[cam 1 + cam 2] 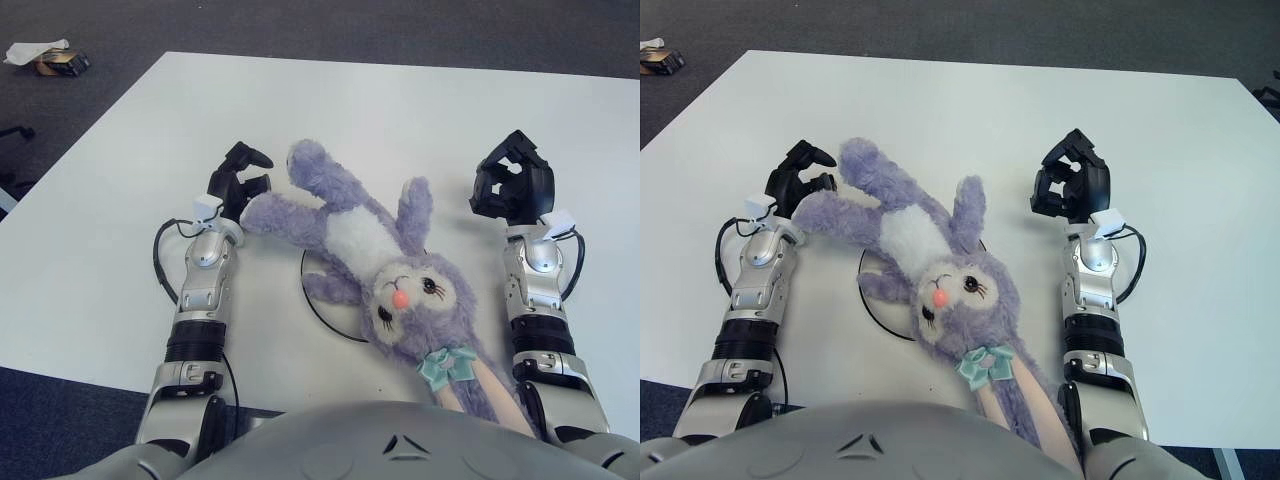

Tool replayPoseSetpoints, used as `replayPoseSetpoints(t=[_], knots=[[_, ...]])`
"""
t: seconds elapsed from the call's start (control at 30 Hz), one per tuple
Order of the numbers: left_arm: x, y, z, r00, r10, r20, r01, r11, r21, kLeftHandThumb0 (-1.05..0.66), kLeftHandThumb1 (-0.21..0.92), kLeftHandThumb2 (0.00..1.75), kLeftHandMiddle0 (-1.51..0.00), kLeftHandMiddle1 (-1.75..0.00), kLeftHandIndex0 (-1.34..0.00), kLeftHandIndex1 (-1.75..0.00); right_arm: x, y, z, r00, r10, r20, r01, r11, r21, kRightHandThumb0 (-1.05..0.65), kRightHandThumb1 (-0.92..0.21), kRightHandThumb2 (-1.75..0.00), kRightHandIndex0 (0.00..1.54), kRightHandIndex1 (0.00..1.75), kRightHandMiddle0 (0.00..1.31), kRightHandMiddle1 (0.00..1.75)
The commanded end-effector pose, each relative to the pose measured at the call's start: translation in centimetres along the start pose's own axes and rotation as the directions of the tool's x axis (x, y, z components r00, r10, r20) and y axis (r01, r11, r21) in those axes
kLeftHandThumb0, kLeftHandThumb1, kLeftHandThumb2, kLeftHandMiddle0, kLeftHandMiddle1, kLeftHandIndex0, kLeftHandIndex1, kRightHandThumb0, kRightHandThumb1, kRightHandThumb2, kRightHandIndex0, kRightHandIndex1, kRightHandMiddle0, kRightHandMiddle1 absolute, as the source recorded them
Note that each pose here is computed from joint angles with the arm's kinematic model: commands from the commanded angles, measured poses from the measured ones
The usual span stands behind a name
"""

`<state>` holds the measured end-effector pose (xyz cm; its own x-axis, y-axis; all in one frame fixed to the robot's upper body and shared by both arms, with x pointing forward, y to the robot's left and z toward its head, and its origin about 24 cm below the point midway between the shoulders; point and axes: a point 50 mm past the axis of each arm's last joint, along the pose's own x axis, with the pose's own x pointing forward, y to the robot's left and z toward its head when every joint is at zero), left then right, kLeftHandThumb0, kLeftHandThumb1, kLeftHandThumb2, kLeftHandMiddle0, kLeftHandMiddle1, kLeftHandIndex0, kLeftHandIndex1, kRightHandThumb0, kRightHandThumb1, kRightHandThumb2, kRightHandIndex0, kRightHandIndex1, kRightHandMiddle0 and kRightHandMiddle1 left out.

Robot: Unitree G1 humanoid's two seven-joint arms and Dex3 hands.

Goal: Put the doll into the plate.

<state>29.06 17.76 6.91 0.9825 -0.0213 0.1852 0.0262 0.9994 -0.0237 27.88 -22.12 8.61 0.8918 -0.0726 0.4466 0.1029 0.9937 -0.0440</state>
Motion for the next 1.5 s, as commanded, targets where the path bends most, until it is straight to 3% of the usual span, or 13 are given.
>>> replayPoseSetpoints(t=[0.0,0.63,1.47], knots=[[-0.2,0.3,-0.7,0.999,0.005,-0.045,-0.005,1.000,-0.005,-0.44,0.44,1.16,-1.25,-1.75,-0.51,-1.75,-3.9,0.8,-2.4,0.990,-0.041,-0.138,0.049,0.997,0.055,-0.47,-0.33,-1.30,1.08,1.75,0.60,1.75],[1.1,0.3,1.2,0.997,-0.065,0.037,0.065,0.998,0.002,-0.44,0.44,1.16,-1.21,-1.75,-0.51,-1.75,-4.8,0.4,-1.2,0.988,-0.103,-0.112,0.107,0.994,0.034,-0.47,-0.34,-1.29,1.08,1.75,0.59,1.75],[1.6,-1.0,1.2,0.997,-0.078,0.016,0.078,0.997,0.006,-0.45,0.42,1.19,-1.24,-1.75,-0.53,-1.75,-4.9,-0.8,-1.4,0.980,-0.114,-0.161,0.120,0.992,0.027,-0.47,-0.35,-1.27,1.06,1.75,0.58,1.75]])
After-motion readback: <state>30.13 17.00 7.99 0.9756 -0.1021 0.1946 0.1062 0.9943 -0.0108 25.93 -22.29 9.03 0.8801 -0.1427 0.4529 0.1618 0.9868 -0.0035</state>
